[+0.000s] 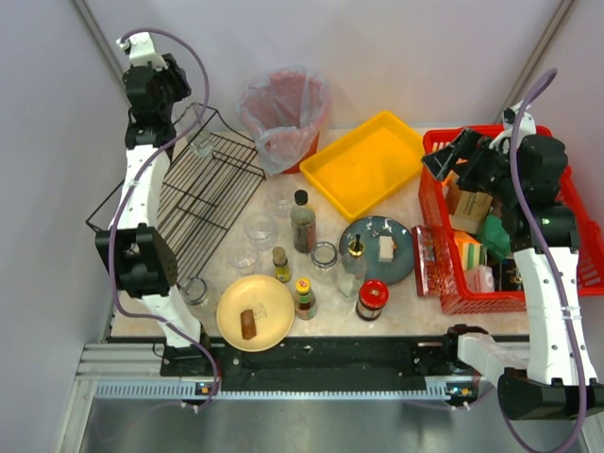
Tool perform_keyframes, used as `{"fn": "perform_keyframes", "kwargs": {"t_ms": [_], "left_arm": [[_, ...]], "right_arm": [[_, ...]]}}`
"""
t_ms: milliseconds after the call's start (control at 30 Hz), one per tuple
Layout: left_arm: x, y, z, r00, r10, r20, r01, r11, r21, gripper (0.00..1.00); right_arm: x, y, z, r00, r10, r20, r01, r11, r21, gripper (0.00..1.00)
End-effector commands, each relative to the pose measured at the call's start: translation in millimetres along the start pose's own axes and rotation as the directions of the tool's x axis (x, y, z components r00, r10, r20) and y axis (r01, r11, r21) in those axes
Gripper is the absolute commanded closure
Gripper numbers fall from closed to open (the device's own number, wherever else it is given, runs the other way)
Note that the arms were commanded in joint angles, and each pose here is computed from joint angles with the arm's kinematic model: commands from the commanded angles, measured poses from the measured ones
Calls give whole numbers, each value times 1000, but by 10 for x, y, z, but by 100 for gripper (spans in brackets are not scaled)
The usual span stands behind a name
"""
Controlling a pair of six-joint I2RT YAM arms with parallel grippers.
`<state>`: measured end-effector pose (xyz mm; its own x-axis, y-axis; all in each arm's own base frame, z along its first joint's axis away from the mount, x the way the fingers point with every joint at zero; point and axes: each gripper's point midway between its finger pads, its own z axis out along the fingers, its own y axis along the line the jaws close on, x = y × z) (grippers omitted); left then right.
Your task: Clear the kitchen counter
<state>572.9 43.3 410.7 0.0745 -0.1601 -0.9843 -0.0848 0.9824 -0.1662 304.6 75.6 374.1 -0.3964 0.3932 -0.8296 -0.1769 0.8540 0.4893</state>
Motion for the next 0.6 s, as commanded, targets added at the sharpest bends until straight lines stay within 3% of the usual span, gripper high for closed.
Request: {"fn": "perform_keyframes", "kwargs": {"t_ms": [0,100,133,367,567], "left_arm": [[-455,-137,-118,991,3,134,-11,998,63,39],[-535,-139,-199,988,2,153,-11,998,60,5],[-578,-144,-232,987,6,161,-16,998,60,2],[-828,-51,-615,990,6,144,-3,1000,-16,2],[-878,-153,-1204,993,-114,32,114,993,-3,2]], "right_arm": [[-172,51,-67,997,-28,67,29,1000,-7,8],[-162,46,-77,997,-32,67,32,999,-5,6],[-163,44,-77,997,-32,67,32,999,-3,6],[-163,46,-130,996,-47,77,47,999,2,1],[-109,62,-180,996,-56,64,57,998,-7,1]]}}
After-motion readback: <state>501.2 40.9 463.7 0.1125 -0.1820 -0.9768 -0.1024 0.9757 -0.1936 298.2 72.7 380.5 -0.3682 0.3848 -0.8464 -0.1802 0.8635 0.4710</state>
